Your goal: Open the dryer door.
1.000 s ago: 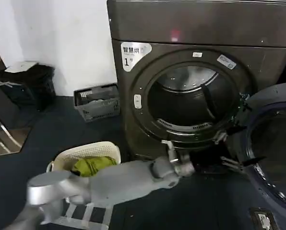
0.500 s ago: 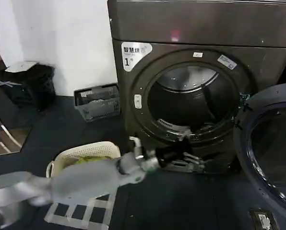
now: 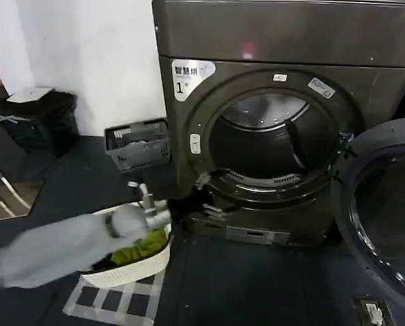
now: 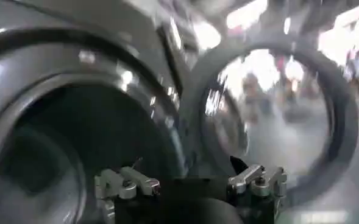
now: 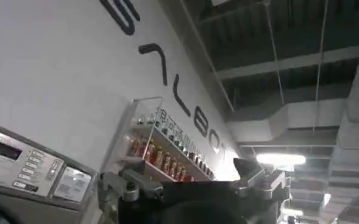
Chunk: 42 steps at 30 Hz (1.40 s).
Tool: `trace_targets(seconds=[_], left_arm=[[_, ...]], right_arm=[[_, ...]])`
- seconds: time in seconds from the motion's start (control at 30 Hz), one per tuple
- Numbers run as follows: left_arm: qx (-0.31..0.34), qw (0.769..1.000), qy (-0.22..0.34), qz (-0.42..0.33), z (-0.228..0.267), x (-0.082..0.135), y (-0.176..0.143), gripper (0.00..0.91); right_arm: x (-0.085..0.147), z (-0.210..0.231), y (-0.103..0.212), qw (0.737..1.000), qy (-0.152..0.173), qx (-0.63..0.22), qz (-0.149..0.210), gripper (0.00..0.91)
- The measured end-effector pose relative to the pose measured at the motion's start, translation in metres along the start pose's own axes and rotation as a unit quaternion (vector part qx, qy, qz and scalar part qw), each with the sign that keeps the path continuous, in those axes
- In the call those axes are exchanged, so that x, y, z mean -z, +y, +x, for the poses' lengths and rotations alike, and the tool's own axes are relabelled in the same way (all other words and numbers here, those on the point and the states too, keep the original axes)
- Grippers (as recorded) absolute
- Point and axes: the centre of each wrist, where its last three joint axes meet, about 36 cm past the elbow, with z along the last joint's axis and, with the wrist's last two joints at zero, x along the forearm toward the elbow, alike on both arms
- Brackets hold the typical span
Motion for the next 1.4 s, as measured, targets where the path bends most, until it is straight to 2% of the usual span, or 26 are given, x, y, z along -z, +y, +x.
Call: trace_targets(seconds=[0.3,0.6,0.9,1.0,1.27,1.4], left_arm=[[-0.012,0.99,0.137,-0.041,0.061,0.008,0.024,0.907],[-0.008,0.955,0.286,-0.075,0.11,0.019,0.045,0.907],[-0.027,0.925,0.372,-0.072,0.142,0.041,0.062,0.907],[-0.038,0.911,0.403,-0.075,0.153,0.044,0.067,0.907],[-0.068,0.856,0.505,-0.086,0.187,0.052,0.08,0.907],[-0.059,0.834,0.54,-0.091,0.202,0.052,0.087,0.907]], right_arm=[[-0.001,-0.002,0.004,1.0,-0.001,0.003,-0.004,0.907],[-0.004,-0.002,0.003,1.0,0.001,0.002,-0.007,0.907],[-0.007,-0.003,0.003,1.0,0.003,0.001,-0.008,0.907],[-0.007,-0.003,0.004,1.0,0.003,0.001,-0.006,0.907],[-0.005,-0.002,0.004,1.0,-0.001,-0.002,-0.005,0.907],[-0.006,-0.002,0.004,1.0,-0.001,-0.002,-0.005,0.907]])
